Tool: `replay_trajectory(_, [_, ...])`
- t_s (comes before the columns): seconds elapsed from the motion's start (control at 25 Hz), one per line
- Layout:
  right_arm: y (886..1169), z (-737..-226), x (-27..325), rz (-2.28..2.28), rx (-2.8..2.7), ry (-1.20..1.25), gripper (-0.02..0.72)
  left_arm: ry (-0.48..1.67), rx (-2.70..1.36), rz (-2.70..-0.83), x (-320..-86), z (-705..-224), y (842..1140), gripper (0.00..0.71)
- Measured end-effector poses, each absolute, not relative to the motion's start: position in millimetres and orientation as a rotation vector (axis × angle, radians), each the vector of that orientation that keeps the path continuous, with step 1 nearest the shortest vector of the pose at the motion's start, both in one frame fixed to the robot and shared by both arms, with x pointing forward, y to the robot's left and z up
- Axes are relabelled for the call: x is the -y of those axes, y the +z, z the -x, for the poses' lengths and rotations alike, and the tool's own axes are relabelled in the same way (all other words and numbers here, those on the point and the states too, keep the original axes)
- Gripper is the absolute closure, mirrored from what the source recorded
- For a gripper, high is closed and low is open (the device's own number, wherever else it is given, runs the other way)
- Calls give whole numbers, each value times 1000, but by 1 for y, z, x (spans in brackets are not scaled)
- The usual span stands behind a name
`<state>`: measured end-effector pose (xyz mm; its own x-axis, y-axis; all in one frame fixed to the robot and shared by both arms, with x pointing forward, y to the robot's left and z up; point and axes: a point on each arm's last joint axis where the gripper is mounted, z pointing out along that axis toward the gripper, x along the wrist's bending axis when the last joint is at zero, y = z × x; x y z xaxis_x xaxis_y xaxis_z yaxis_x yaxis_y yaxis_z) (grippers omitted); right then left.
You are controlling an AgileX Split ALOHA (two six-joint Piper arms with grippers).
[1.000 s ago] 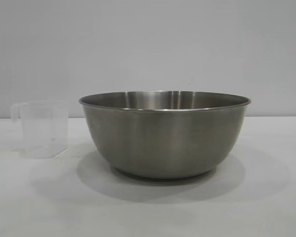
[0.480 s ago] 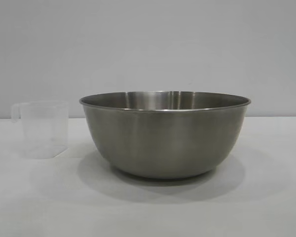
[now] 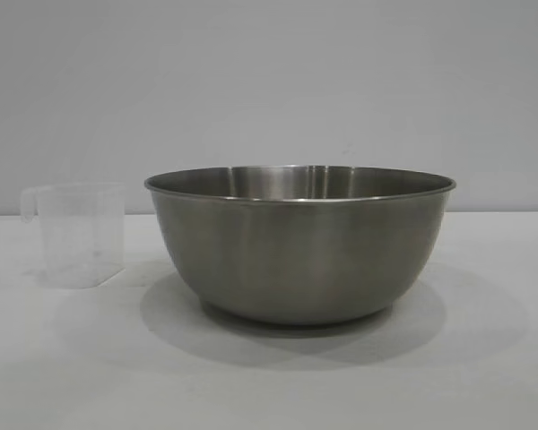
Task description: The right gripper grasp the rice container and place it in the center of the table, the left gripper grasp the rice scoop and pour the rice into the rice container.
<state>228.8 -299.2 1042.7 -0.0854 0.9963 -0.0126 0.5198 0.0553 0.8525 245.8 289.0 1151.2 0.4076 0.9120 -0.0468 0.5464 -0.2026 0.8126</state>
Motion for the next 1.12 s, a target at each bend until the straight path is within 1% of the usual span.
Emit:
replay_trajectory(0.44, [1043, -229, 299, -1534, -1683, 930, 164, 825, -1149, -1695, -317, -189, 1146, 239])
replay_trajectory(0.56, [1043, -229, 299, -1534, -1683, 930, 164, 829, -1166, -1711, -318, -189, 1128, 239])
replay_trajectory(0.64, [1043, -229, 299, -1534, -1683, 930, 164, 804, -1194, -1752, -315, -198, 1109, 239])
replay_trajectory(0.8, [1043, -229, 299, -1534, -1683, 930, 164, 817, -1180, -1731, -310, -215, 1085, 239])
replay_trajectory(0.92, [1043, -229, 299, -1534, -1683, 930, 164, 792, -1207, -1775, -306, -227, 1064, 239])
replay_trajectory(1.04, [1043, -229, 299, -1534, -1683, 930, 164, 767, -1223, -1810, -304, -231, 1050, 239])
replay_trajectory(1.12, [1043, -229, 299, -1534, -1683, 930, 164, 766, -1223, -1815, -303, -232, 1049, 239])
